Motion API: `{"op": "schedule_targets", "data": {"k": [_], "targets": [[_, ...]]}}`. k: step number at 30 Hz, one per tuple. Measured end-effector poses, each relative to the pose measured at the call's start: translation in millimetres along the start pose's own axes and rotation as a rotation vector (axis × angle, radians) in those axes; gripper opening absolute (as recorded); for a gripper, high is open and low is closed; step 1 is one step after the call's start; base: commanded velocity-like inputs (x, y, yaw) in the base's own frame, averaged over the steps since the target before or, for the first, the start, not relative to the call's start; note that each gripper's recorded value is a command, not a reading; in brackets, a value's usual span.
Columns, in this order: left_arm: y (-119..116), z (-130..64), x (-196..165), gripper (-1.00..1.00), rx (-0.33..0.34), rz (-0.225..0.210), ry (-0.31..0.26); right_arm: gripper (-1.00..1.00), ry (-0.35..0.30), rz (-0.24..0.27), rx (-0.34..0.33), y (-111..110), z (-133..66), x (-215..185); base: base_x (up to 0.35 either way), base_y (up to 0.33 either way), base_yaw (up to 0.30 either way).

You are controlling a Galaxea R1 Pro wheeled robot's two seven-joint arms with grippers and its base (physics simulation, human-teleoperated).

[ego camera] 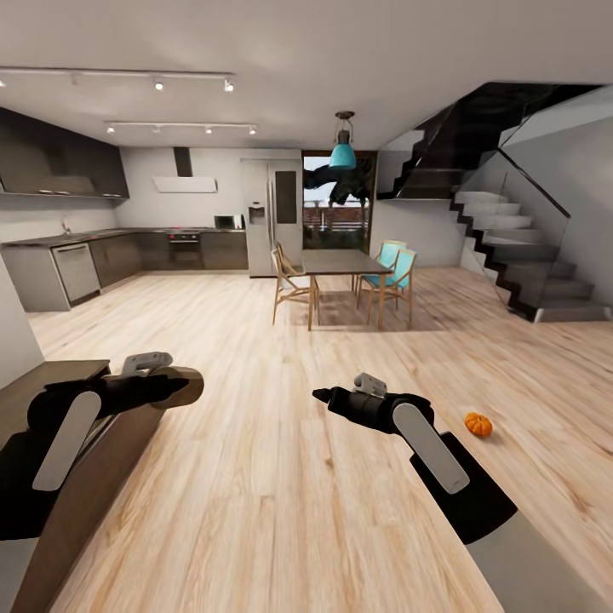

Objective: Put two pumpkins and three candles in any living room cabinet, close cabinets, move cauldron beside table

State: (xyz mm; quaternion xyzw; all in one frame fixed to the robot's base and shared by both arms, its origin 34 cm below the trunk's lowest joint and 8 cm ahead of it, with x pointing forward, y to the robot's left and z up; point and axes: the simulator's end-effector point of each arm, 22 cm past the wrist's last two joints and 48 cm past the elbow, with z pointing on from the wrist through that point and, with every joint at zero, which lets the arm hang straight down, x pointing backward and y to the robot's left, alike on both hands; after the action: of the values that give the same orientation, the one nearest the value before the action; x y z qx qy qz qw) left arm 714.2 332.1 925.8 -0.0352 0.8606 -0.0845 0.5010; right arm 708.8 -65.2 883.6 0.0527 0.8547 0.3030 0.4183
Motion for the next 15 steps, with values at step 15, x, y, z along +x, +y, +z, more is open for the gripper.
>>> {"op": "schedule_targets", "data": {"k": [15], "targets": [[0.0,0.0,0.0,-1.00,0.000,0.000,0.000,1.00,0.000,0.000,0.000,0.0,0.0,0.0,0.335,-0.076,0.000]]}}
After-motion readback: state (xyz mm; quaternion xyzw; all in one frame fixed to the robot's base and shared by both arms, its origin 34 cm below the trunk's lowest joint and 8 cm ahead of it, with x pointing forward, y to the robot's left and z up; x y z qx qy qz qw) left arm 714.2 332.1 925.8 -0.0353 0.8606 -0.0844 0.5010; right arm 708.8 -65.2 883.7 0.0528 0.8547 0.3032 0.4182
